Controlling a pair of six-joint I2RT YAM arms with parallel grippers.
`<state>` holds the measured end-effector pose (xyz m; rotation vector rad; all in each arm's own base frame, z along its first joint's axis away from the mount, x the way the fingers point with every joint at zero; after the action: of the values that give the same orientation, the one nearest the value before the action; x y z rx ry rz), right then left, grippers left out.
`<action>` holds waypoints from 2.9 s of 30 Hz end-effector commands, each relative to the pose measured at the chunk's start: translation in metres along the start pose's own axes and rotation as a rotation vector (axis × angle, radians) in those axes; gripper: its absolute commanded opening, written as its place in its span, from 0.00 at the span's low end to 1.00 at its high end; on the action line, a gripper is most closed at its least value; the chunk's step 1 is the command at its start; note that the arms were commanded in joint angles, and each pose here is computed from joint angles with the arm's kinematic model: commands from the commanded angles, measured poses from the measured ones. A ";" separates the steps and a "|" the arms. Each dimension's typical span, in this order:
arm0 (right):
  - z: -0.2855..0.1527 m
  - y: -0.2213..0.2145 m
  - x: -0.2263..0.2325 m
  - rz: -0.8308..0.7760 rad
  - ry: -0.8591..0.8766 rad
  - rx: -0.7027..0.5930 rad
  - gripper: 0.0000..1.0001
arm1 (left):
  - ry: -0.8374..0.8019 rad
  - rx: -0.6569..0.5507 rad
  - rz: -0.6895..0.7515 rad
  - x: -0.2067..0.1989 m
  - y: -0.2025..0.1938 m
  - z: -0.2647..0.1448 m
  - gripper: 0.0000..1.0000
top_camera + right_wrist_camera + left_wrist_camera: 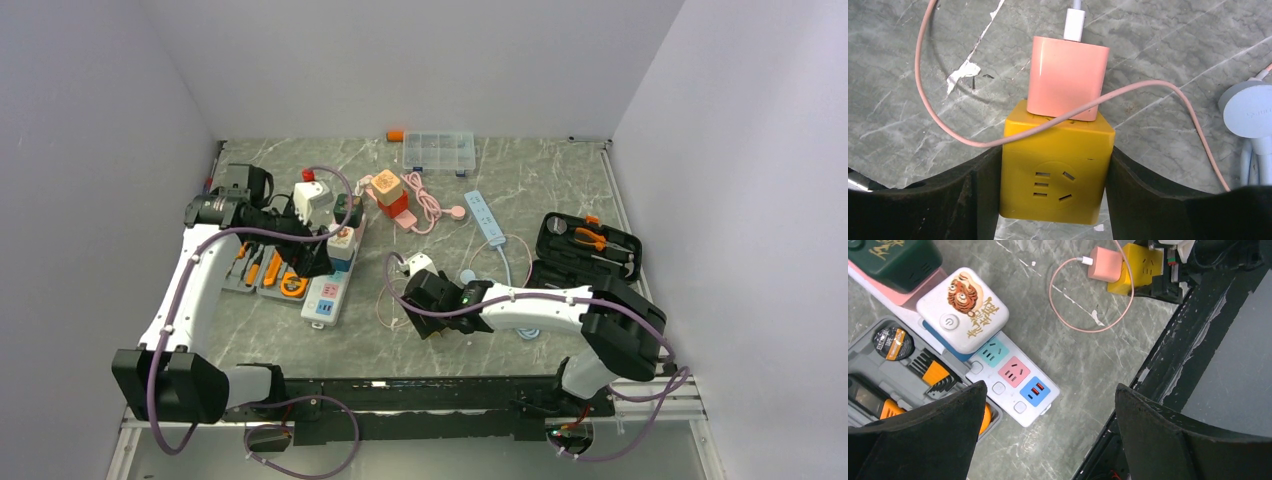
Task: Pull the plug off the socket
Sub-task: Remove the plug from the socket.
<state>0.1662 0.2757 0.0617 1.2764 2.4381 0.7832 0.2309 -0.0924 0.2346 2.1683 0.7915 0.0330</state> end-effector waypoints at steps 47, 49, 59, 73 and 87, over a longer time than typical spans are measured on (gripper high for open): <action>-0.120 0.080 0.006 -0.105 0.631 -0.424 0.00 | -0.024 -0.313 1.522 -0.125 0.031 0.105 1.00; -0.121 0.075 0.011 -0.121 0.672 -0.396 0.00 | 0.061 -0.343 1.521 -0.119 0.045 0.107 0.99; -0.124 0.074 0.017 -0.151 0.771 -0.340 0.00 | 0.162 -0.361 1.600 -0.110 0.053 0.108 0.99; -0.122 0.097 0.024 -0.116 0.931 -0.308 0.00 | -0.015 -0.337 1.674 -0.130 0.035 0.105 0.53; -0.127 0.106 0.021 -0.091 0.977 -0.328 0.00 | 0.016 -0.250 1.704 -0.120 0.040 0.113 0.06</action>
<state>0.1584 0.2865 0.1885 0.9343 2.8847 1.8303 0.1820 -0.2480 0.1982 1.9775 -1.1189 0.8666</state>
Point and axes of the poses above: each gripper's point midway between its finger pads, its own z axis out along the fingers, its own x axis along the line the jaws close on, y = z × x, the point moved 3 cm from there along -z, back along the fingers, and after that the axes turned 1 degree about z, right-handed, at the moved point
